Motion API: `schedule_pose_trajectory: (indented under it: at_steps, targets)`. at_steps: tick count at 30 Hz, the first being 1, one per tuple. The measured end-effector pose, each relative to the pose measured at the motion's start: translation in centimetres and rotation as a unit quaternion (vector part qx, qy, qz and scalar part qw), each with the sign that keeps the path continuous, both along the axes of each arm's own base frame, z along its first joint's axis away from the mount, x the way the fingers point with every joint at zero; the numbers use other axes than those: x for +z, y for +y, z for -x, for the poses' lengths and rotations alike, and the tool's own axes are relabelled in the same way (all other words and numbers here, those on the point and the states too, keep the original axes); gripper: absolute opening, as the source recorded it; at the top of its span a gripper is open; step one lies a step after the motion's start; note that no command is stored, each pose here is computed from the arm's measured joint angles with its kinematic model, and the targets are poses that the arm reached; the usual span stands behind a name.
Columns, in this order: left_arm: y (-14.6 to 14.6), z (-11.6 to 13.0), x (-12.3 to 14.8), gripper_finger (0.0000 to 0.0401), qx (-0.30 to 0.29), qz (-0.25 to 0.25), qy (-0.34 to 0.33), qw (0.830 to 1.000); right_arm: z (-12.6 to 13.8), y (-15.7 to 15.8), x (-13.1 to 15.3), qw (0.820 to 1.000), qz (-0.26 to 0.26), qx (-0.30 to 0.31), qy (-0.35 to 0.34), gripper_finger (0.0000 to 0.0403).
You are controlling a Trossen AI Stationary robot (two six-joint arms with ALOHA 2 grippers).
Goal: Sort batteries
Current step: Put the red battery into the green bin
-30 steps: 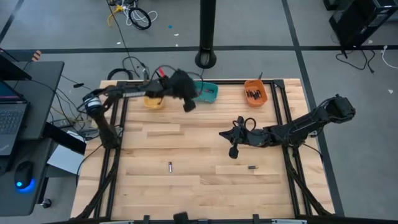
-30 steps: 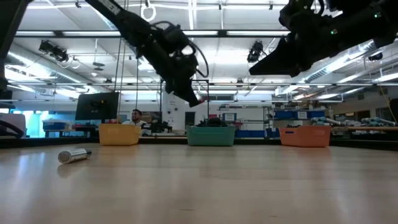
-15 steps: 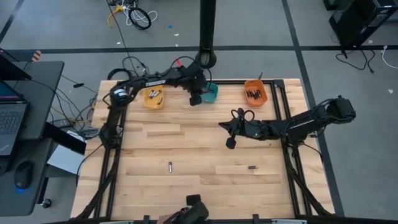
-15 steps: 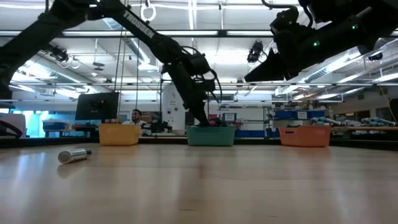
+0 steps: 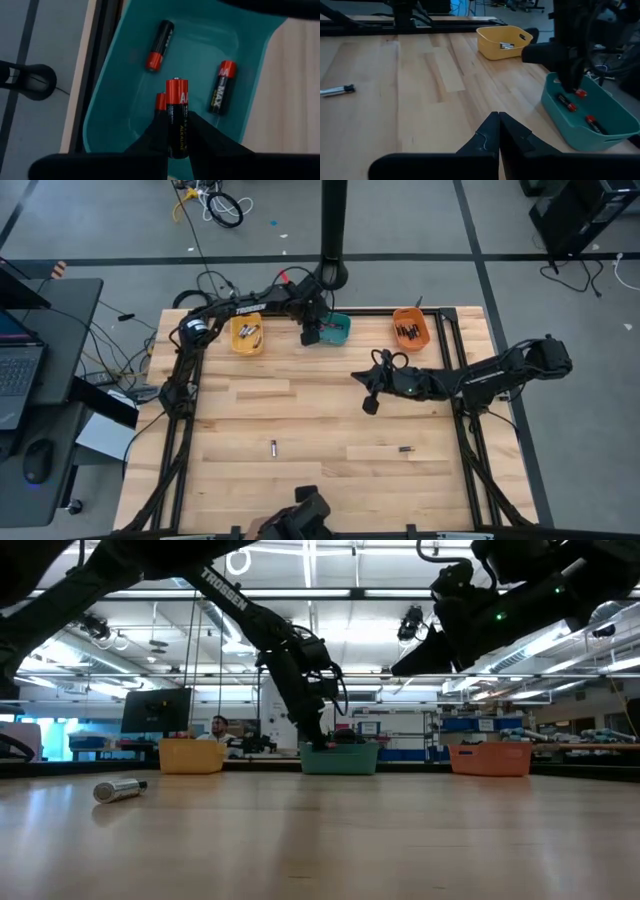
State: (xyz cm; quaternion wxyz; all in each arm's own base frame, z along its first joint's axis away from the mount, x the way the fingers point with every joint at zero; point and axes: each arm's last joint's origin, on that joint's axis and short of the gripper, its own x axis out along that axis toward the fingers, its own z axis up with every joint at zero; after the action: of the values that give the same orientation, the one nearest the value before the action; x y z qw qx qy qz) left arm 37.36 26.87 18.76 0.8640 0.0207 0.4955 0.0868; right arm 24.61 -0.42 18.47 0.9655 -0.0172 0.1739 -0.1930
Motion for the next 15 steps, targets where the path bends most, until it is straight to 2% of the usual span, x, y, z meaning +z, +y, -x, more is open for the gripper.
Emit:
schedule_pose_trajectory:
  at_steps: [9, 15]
  targets:
    - [-0.01, 0.31, -0.25, 0.0049, -0.010, 0.004, 0.015, 1.000, -0.02, -0.32, -0.01, 1.000, -0.006, 0.004, 0.000, 0.0011]
    - [-0.07, 0.37, -0.30, 0.0076, -0.010, 0.008, 0.019, 1.000, -0.02, -0.32, -0.01, 1.000, -0.010, 0.002, -0.002, 0.0012]
